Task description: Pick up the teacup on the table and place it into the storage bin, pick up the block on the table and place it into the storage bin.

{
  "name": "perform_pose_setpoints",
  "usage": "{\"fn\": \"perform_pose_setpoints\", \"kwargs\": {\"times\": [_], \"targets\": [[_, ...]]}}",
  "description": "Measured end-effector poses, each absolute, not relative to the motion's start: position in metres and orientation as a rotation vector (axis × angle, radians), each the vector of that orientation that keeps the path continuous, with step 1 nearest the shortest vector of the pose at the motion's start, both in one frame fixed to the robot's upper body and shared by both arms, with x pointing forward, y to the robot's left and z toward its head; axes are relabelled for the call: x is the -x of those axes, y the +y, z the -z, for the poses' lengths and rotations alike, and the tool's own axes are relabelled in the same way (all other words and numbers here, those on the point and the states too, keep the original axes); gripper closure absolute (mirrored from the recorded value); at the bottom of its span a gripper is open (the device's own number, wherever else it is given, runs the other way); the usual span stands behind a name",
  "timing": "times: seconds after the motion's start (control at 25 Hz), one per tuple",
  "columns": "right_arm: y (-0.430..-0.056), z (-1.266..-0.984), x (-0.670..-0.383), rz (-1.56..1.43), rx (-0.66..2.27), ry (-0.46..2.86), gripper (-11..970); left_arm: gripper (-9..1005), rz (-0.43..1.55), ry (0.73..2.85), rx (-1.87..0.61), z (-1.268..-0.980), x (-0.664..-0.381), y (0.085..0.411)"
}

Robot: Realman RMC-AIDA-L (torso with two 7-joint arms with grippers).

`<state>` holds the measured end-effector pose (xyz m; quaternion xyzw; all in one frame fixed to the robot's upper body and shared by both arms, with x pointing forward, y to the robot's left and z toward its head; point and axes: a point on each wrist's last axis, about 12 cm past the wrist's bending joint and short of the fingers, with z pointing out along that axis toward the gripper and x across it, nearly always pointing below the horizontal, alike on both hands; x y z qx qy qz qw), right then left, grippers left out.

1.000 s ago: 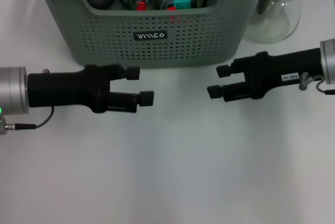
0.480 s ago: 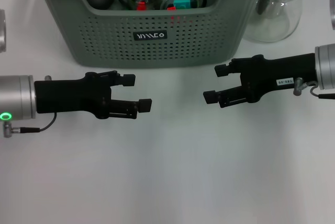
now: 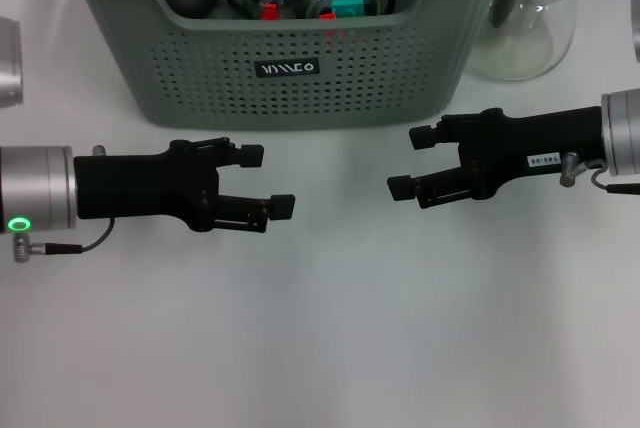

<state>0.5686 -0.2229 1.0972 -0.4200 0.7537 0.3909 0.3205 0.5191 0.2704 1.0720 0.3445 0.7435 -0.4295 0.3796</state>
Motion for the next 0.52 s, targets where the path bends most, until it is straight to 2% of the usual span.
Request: {"fn": "perform_pose_setpoints", "kwargs": {"times": [0.52], "targets": [[-0.2219, -1.0972, -0.5693, -1.017, 1.122, 1.969, 14, 40, 1.087, 1.884, -0.942, -1.0757, -0.5256, 0.2636]]}}
